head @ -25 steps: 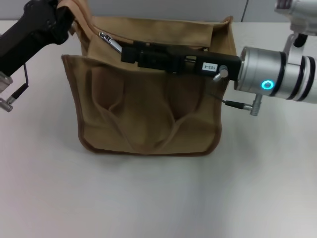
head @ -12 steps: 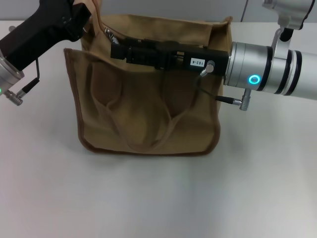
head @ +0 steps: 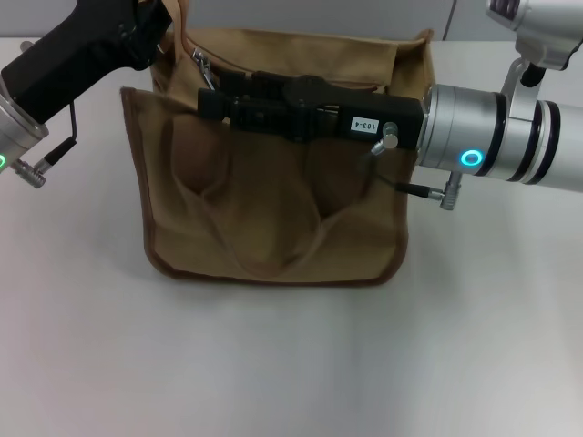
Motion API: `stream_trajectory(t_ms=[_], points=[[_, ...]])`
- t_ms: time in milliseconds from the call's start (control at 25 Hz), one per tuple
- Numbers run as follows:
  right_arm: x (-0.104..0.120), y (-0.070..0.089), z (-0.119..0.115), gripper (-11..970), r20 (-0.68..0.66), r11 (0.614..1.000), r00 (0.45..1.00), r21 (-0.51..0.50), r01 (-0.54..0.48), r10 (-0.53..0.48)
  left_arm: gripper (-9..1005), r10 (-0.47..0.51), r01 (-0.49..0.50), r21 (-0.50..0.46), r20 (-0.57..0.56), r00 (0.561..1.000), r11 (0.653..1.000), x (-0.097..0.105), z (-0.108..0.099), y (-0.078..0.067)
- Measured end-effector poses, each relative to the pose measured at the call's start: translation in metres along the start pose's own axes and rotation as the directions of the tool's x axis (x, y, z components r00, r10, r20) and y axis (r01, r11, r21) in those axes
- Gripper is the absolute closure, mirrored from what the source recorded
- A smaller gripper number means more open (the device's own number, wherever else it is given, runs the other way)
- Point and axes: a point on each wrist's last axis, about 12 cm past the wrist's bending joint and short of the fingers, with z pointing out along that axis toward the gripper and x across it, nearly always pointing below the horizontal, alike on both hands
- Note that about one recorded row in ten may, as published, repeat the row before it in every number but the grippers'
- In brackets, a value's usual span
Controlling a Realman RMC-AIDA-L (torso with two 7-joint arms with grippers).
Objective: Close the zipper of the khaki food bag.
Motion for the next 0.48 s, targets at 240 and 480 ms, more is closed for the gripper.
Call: stream_trajectory(t_ms=[240,480], points=[[0.0014,-0.006,-0.0005,170,-0.005,0.999,1.0,0.053,-0.001,0.001,964,0.0,0.0,0.003,0.002,1.0,1.0,-0.0005,0.002,0.0003],[-0.0001,-0.0074,-0.0007,171,0.01,0.998,1.0,0.065,-0.002,0.001,962,-0.001,0.001,0.009,0.003,1.0,1.0,-0.0008,0.005,0.0007]])
